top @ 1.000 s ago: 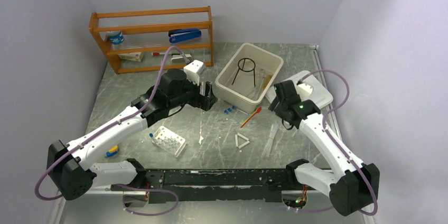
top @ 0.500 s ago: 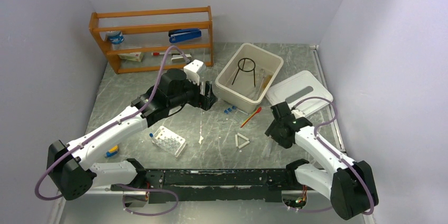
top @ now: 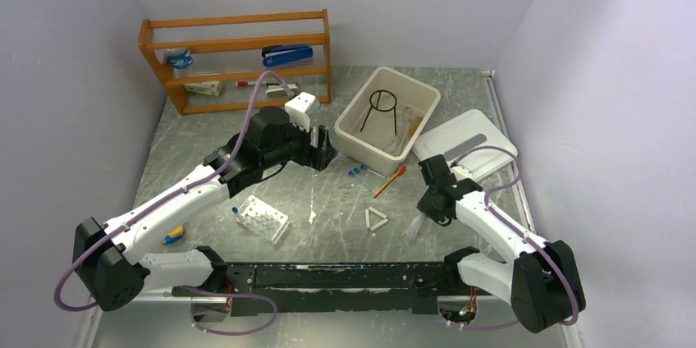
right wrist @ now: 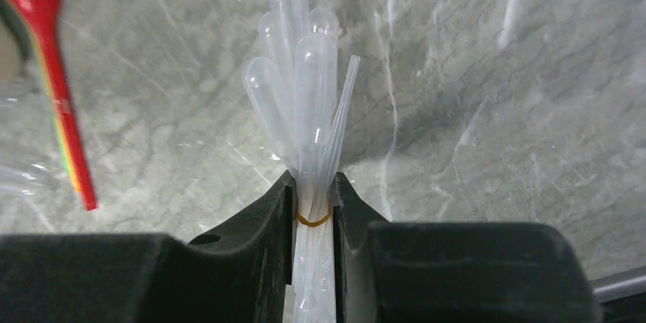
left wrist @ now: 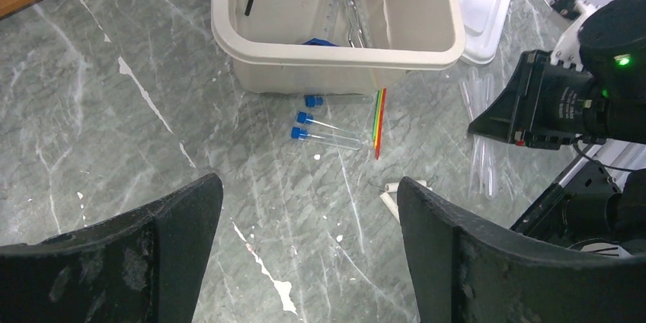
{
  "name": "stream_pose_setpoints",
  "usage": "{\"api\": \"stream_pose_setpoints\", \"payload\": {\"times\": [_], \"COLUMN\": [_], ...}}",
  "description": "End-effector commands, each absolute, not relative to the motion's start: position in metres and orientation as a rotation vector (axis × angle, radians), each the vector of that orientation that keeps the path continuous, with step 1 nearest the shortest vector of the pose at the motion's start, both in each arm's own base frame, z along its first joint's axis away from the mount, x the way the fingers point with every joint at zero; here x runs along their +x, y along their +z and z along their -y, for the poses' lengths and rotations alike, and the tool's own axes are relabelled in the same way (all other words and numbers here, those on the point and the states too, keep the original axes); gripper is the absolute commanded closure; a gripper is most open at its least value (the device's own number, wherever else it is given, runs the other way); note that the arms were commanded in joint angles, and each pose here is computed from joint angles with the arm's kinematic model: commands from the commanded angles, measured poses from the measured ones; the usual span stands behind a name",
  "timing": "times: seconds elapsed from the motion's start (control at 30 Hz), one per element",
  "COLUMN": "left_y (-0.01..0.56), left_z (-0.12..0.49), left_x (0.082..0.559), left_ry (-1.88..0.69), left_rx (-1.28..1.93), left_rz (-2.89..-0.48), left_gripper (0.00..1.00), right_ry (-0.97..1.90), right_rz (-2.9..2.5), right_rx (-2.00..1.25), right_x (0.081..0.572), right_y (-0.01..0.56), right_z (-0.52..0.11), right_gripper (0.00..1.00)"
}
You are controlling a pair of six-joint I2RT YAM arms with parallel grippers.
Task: Organize the chemistry lab equipment
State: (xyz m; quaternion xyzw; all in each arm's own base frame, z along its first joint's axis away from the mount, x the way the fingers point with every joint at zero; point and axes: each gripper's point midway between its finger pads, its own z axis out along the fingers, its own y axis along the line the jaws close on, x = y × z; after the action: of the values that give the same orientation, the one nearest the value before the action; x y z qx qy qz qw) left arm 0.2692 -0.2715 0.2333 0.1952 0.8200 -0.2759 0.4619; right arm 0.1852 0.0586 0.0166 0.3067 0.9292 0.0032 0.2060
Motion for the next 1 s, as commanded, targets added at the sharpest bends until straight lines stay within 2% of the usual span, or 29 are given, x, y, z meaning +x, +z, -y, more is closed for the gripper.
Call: {"api": "stream_pose_setpoints", "payload": {"times": [0.0, 0.27, 0.6, 0.8, 0.97], "left_y": [0.25, 0.253, 0.254, 0.254, 0.253], "left_z": [0.27, 0.263, 0.261, 0.26, 0.259], "left_x": [0.275, 0.277, 0.278, 0.278, 0.277], "left_ry": [-0.681, -0.655, -0.64, -0.641, -0.637], "left_rx": [0.446, 0.424, 0.413, 0.402, 0.405], "left_rz": [-1.961, -1.945, -1.936, -1.937, -1.943], "left_gripper": [0.12, 0.12, 0.12, 0.11, 0.12], "right_ry": [-0.019, 0.053, 0.303, 0.352, 0.303], "right_rz": [-2.45, -2.226, -2.051, -2.045, -2.102], "right_rx": [0.829, 0.717, 0.564, 0.533, 0.592], "right_x": [0.213, 0.264, 0.335, 0.374, 0.394], "right_y": [0.056, 0.155, 0.244, 0.243, 0.208], "right_z": [-0.05, -0.051, -0.096, -0.118, -0.122], "right_gripper": [0.8, 0.77, 0.75, 0.75, 0.75]}}
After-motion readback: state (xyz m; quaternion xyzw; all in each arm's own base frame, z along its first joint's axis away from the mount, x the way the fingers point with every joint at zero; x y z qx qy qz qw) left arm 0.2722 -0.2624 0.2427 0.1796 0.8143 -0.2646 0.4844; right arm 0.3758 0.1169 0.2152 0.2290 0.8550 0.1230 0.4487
